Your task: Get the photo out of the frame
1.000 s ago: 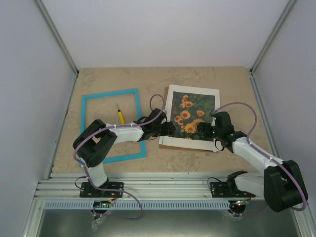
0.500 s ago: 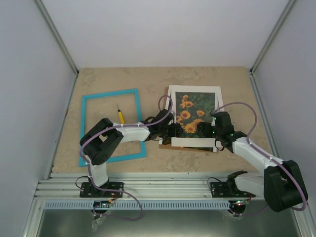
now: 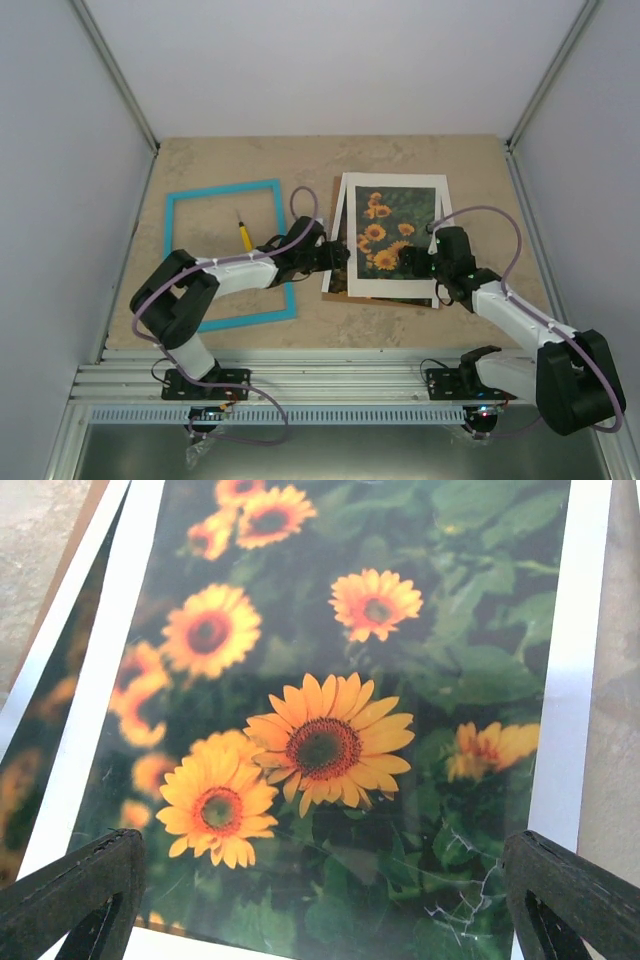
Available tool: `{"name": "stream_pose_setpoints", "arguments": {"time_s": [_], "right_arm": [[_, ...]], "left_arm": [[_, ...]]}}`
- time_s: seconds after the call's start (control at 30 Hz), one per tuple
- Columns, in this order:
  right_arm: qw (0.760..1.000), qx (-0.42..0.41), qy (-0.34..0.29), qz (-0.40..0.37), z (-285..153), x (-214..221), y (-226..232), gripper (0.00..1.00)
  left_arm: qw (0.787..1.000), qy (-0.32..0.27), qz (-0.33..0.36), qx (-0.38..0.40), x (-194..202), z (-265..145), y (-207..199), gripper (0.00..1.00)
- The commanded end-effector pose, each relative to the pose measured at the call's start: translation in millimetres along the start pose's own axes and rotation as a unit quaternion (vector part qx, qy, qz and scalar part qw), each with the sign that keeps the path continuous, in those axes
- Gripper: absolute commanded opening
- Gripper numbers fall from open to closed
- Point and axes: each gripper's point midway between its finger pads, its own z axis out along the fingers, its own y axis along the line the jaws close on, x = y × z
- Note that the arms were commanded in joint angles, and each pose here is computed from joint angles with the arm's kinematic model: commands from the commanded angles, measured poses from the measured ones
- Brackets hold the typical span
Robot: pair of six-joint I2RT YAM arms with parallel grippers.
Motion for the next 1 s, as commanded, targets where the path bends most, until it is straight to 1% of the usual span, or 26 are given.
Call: {"name": "stream_pose_setpoints", "arguments": {"time_s": [0.0, 0.1, 0.37, 0.67, 0.97], "right_arm": [[0.999, -0.016, -0.034, -0.029, -1.4, -12.5, 7.2, 0.98], [0.998, -0.033, -0.041, -0.031, -1.6, -12.6, 12.3, 0.98], [0.996, -0.055, -0.066, -0.032, -2.0, -9.5, 16.1, 0.98], [0.992, -0.087, -0.079, -0.035, -4.2, -5.5, 26.0, 0.98], [0.992, -0.096, -0.073, -0.039, -1.1, -1.9, 30.4, 0.98]], "left_arm": [[0.999, -0.027, -0.022, -0.005, -14.1, -16.0, 20.5, 0.76], [0.999, -0.029, -0.038, -0.004, -17.9, -20.8, 34.5, 0.76], [0.999, -0.020, -0.041, -0.008, -17.7, -16.7, 46.0, 0.76], [0.999, 0.010, -0.040, 0.003, -14.8, 3.3, 43.4, 0.76], [0.999, 0.018, -0.036, 0.016, -20.9, 12.6, 34.8, 0.74]]}}
